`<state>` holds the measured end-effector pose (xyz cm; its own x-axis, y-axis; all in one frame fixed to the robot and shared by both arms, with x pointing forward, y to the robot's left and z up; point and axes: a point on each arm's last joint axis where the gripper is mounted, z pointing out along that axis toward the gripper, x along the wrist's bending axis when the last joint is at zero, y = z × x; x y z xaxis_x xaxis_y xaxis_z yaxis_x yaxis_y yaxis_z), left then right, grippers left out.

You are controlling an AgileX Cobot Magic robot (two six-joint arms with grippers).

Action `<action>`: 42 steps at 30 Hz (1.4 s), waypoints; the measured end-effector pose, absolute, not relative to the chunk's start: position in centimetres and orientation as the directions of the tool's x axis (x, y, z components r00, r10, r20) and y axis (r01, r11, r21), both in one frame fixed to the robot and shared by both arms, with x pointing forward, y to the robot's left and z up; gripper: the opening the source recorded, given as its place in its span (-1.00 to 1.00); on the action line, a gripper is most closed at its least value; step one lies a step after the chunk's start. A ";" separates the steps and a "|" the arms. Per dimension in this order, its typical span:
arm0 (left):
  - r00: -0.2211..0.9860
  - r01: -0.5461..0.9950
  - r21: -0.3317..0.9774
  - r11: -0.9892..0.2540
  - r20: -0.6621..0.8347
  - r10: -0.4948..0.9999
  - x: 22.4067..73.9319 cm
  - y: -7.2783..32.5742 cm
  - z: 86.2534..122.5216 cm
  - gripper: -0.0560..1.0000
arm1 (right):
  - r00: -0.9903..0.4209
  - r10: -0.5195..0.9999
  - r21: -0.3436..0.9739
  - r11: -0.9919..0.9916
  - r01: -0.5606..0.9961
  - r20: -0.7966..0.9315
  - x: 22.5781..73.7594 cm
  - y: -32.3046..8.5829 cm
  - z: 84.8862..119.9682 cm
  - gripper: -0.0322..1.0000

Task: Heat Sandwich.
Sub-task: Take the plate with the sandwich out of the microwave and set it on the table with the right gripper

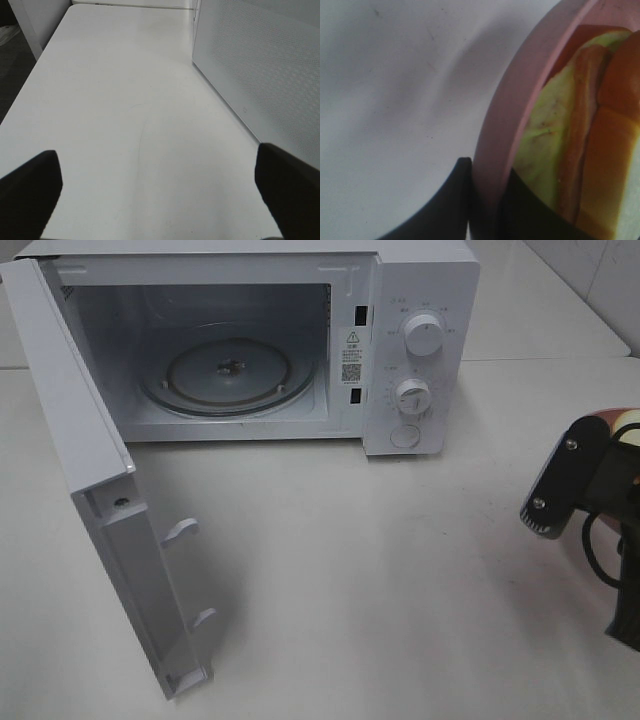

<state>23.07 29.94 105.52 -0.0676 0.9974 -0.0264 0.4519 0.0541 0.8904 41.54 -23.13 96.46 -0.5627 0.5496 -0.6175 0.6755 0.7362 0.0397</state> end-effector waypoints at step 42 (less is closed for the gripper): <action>-0.068 0.452 0.890 0.054 -0.026 0.997 23.1 29.9 105.5 0.98 | -0.273 0.697 0.037 0.395 0.918 -0.663 47.9 -18.8 88.5 -0.71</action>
<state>23.07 29.94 105.52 -0.0676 0.9974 -0.0264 0.4519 0.0541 0.8904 47.85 -18.83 88.53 -0.2733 0.6967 -0.6633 0.9180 0.3949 0.0365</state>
